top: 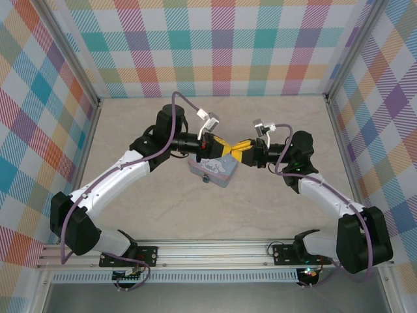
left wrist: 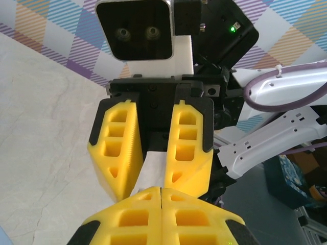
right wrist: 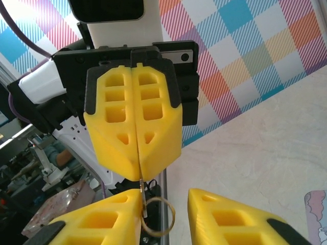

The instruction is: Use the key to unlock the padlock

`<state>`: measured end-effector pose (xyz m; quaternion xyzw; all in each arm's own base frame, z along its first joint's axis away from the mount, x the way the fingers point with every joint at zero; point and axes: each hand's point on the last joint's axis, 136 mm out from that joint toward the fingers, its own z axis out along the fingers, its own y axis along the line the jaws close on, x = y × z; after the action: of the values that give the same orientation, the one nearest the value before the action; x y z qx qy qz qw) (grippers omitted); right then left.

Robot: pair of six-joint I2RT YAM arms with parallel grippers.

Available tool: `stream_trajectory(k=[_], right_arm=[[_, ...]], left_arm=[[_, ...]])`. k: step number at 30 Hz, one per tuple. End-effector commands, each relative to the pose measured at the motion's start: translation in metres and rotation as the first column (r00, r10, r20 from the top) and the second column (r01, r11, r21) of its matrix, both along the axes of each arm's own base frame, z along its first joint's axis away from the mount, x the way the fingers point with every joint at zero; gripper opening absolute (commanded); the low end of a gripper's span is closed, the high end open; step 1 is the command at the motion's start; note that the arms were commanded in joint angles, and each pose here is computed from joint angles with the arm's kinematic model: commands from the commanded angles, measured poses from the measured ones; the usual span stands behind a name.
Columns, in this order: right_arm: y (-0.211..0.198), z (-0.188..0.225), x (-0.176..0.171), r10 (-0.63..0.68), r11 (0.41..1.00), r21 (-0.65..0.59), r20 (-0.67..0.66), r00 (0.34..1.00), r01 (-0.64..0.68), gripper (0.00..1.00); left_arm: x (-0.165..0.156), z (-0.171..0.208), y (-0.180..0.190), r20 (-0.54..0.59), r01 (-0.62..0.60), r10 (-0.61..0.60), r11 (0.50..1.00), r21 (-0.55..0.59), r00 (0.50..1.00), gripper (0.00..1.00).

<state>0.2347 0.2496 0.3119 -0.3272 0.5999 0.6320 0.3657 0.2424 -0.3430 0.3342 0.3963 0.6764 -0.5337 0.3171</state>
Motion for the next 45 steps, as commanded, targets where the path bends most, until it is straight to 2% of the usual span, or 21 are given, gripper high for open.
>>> stream_trajectory(k=[1, 3, 10, 21, 29, 37, 38, 40, 42, 43, 45], right_arm=[[-0.001, 0.015, -0.010, 0.028, 1.000, 0.002, 0.077, 0.997, -0.029, 0.22], [-0.001, 0.015, -0.012, 0.031, 1.000, -0.004, 0.074, 0.997, -0.031, 0.19], [-0.001, 0.010, -0.014, 0.042, 0.999, -0.018, 0.054, 0.998, -0.041, 0.20], [0.005, 0.007, -0.018, 0.074, 0.996, -0.044, 0.033, 0.997, -0.072, 0.15], [0.006, 0.007, -0.019, 0.070, 0.997, -0.048, 0.039, 0.997, -0.068, 0.06], [0.004, 0.003, -0.022, 0.065, 0.995, -0.074, 0.034, 0.997, -0.063, 0.01], [0.004, 0.002, -0.023, 0.062, 0.995, -0.080, 0.032, 0.998, -0.059, 0.01], [0.003, 0.000, -0.022, 0.049, 0.995, -0.087, 0.031, 0.998, -0.046, 0.01], [0.003, -0.002, -0.021, 0.031, 0.996, -0.090, 0.028, 0.999, -0.029, 0.01], [0.003, -0.002, -0.020, 0.027, 0.996, -0.090, 0.025, 0.999, -0.024, 0.01], [0.003, -0.004, -0.018, 0.010, 0.996, -0.090, 0.017, 1.000, -0.008, 0.01]], left_arm=[[-0.002, 0.013, 0.001, 0.047, 0.022, -0.021, 1.000, -0.014, 0.999, 0.00], [-0.002, 0.014, 0.001, 0.052, 0.020, -0.019, 1.000, -0.015, 0.998, 0.00], [-0.001, 0.014, 0.001, 0.055, 0.018, -0.017, 1.000, -0.013, 0.998, 0.00], [-0.002, 0.012, 0.001, 0.054, 0.021, -0.021, 1.000, -0.004, 0.998, 0.00], [-0.004, 0.011, 0.002, 0.060, 0.028, -0.029, 1.000, 0.007, 0.998, 0.00], [-0.002, 0.013, 0.004, 0.063, 0.018, -0.019, 1.000, 0.015, 0.998, 0.00], [-0.001, 0.015, 0.005, 0.066, 0.016, -0.016, 1.000, 0.010, 0.998, 0.02], [0.000, 0.018, 0.005, 0.066, 0.009, -0.009, 1.000, 0.003, 0.998, 0.21], [0.001, 0.022, 0.006, 0.073, -0.003, 0.003, 1.000, -0.004, 0.997, 0.26], [0.003, 0.023, 0.007, 0.074, -0.017, 0.017, 1.000, -0.004, 0.997, 0.33], [0.007, 0.026, 0.011, 0.083, -0.049, 0.049, 0.999, -0.005, 0.995, 0.37]])
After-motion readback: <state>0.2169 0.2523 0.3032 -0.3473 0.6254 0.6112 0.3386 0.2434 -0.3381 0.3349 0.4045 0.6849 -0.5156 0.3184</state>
